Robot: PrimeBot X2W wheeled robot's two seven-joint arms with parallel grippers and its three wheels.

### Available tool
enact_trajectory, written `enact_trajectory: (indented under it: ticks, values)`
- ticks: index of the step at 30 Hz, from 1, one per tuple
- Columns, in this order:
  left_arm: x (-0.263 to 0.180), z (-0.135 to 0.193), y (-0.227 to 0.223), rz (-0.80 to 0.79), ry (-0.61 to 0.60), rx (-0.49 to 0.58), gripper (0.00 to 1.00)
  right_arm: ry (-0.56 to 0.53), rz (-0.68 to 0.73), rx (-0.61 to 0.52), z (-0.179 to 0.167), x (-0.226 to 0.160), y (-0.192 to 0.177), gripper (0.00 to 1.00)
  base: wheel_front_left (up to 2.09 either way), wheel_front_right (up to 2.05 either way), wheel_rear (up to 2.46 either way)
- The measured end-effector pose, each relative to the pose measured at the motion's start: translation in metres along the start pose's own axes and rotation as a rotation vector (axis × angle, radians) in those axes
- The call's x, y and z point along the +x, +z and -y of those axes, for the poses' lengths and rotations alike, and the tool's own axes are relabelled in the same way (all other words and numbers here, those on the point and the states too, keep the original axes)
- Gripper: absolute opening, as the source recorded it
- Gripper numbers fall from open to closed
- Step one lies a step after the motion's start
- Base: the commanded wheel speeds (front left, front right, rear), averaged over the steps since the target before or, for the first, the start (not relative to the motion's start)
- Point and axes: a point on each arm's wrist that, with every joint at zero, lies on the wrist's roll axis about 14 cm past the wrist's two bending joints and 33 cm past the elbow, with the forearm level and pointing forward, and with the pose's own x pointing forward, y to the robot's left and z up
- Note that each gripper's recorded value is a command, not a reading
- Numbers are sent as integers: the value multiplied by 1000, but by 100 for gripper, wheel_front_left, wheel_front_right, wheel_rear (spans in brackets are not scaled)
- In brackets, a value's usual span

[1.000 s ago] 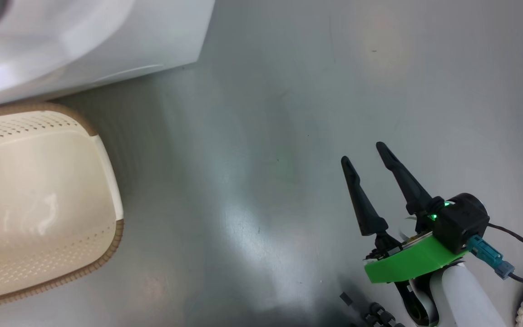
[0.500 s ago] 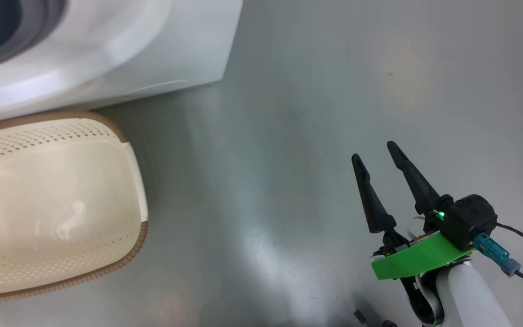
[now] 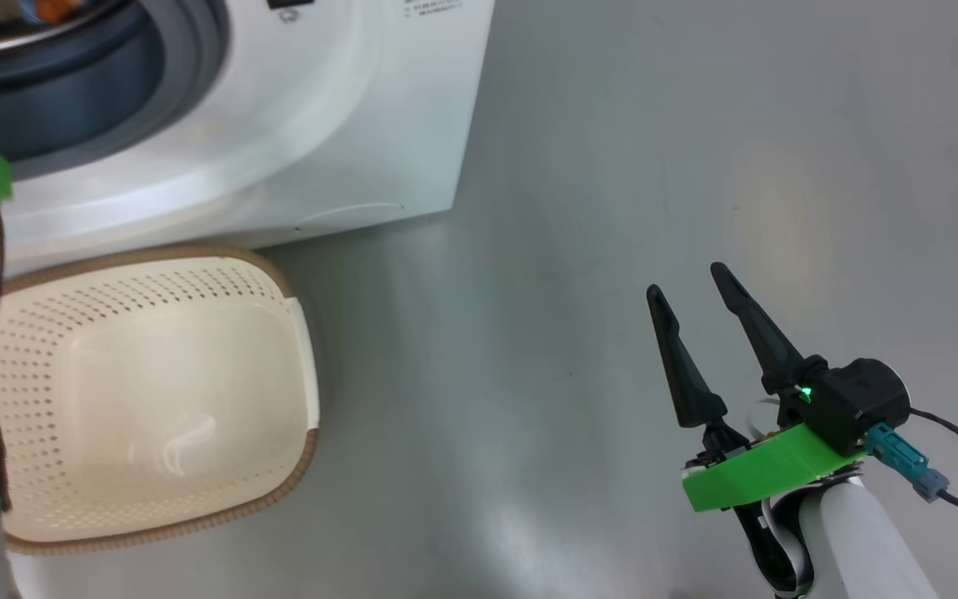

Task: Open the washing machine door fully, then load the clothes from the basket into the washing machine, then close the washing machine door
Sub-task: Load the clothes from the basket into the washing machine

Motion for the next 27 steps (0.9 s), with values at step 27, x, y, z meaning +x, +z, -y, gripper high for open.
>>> enact_trajectory:
  ticks: [27]
  values:
    - [-145,-35,74,123,129,14,100,33,115,-7,-23,-42,52,100,0,0,0]
